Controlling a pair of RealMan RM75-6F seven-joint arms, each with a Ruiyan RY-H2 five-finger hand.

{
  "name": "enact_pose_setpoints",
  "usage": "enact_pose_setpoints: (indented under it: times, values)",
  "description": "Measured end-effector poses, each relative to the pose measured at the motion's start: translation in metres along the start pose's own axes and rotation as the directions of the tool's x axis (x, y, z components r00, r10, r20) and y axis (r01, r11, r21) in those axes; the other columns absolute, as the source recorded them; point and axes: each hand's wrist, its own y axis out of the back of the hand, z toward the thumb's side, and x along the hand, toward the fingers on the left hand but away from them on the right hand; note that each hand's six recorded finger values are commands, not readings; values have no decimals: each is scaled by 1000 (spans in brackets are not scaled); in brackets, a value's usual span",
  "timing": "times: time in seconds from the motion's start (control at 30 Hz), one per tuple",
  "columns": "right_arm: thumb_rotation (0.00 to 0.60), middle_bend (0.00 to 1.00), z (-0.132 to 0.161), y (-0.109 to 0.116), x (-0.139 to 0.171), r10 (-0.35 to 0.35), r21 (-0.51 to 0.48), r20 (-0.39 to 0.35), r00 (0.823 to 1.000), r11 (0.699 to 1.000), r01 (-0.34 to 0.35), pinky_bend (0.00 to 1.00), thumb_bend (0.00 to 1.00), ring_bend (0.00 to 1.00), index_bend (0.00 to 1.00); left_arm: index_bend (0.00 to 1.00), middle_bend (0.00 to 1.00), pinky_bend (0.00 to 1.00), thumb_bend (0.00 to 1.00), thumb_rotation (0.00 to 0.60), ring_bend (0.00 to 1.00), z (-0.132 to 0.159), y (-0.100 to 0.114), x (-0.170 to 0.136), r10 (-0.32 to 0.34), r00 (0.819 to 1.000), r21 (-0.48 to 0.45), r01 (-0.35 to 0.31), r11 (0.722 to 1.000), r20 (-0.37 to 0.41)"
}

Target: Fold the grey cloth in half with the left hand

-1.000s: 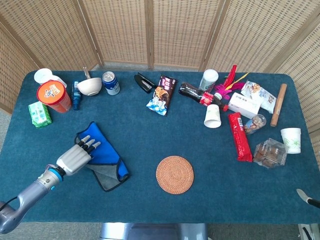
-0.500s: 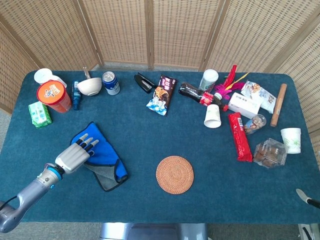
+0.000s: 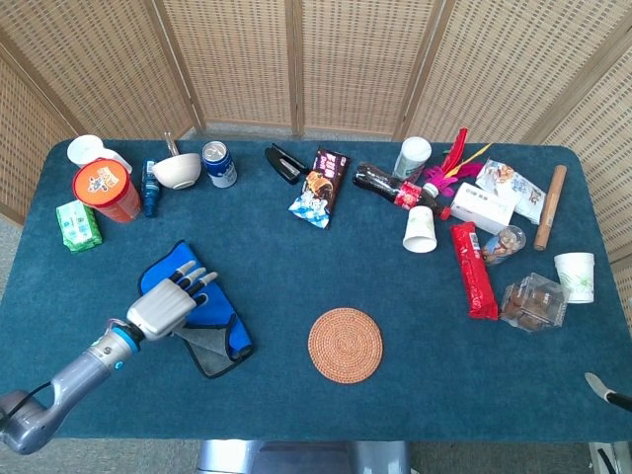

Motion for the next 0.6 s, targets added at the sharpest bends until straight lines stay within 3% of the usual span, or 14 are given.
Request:
enact_pose_setpoints:
  times: [0.3, 0.6]
  values:
    - [600, 0, 0, 0, 0, 0, 1, 0, 1000, 1000, 0, 0, 0, 0, 0, 347, 0, 70, 503, 600, 0, 24, 15, 14, 6, 997, -7, -6, 1000, 74]
    - [600, 0, 0, 1, 0, -3, 2, 1, 1000, 1000, 3, 0, 0, 0, 0, 368, 0, 69, 502, 600, 0, 45, 13, 8, -39, 990, -44, 45, 998, 136]
